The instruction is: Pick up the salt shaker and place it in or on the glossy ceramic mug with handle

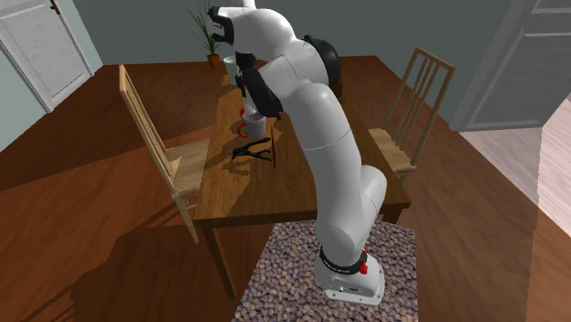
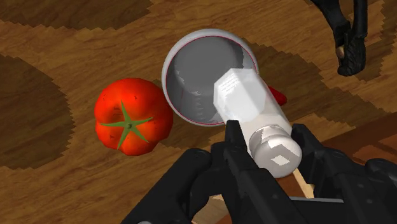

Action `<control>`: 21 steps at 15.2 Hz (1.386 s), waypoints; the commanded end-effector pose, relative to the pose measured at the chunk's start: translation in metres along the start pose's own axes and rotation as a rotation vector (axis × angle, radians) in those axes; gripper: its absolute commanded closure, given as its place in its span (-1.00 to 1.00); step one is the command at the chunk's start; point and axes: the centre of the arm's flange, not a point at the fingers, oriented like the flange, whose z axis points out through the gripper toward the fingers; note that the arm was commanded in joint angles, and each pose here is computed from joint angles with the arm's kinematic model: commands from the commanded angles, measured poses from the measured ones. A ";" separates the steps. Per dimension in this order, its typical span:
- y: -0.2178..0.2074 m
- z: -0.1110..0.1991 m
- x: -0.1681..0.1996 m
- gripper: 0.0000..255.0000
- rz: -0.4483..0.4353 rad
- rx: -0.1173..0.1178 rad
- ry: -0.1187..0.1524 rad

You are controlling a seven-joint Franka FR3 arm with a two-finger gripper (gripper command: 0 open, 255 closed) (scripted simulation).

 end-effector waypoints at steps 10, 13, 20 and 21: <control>0.002 0.029 0.000 1.00 0.000 -0.001 0.000; 0.003 0.029 0.000 -1.00 0.000 -0.001 0.000; 0.002 0.002 0.000 -1.00 0.000 -0.001 0.000; 0.002 -0.011 0.000 -1.00 0.000 -0.001 0.000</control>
